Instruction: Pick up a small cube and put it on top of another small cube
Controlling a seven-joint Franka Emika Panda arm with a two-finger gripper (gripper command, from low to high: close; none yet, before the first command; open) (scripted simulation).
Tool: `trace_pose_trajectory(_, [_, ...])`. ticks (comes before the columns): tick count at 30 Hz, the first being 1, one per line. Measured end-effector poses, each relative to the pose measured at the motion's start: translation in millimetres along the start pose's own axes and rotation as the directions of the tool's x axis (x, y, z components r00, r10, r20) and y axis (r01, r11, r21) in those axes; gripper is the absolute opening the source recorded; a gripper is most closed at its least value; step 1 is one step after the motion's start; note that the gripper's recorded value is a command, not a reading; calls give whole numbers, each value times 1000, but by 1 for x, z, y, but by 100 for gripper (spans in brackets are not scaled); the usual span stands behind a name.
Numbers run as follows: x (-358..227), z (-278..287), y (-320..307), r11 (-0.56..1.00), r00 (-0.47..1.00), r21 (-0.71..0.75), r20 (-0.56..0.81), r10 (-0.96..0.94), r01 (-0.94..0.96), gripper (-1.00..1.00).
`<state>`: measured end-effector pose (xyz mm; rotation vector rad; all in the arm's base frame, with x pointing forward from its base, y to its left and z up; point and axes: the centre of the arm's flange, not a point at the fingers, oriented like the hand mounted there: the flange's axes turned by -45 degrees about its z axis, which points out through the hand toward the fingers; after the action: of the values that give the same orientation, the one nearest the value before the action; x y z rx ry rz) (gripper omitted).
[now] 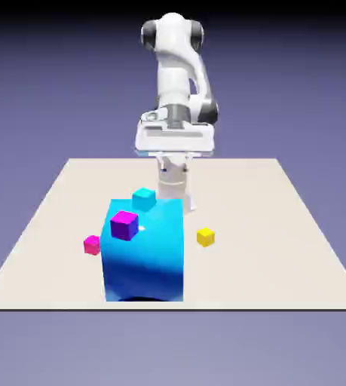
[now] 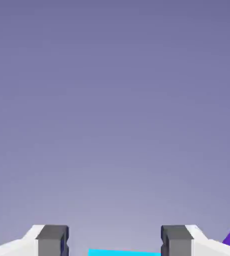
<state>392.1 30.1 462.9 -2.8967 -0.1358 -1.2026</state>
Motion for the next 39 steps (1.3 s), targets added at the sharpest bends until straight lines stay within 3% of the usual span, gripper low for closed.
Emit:
trace_pose_trajectory(9, [-93, 63, -79, 945, 878, -34, 361, 315, -325, 0])
trace_pose_trajectory(19, [-226, 87, -143, 778, 493, -334, 624, 606, -533, 0])
trace_pose_trajectory(24, [-294, 92, -83, 520, 207, -593, 515, 832, -615, 0])
trace_pose_trajectory(39, [-345, 137, -93, 520, 206, -590, 517, 831, -617, 0])
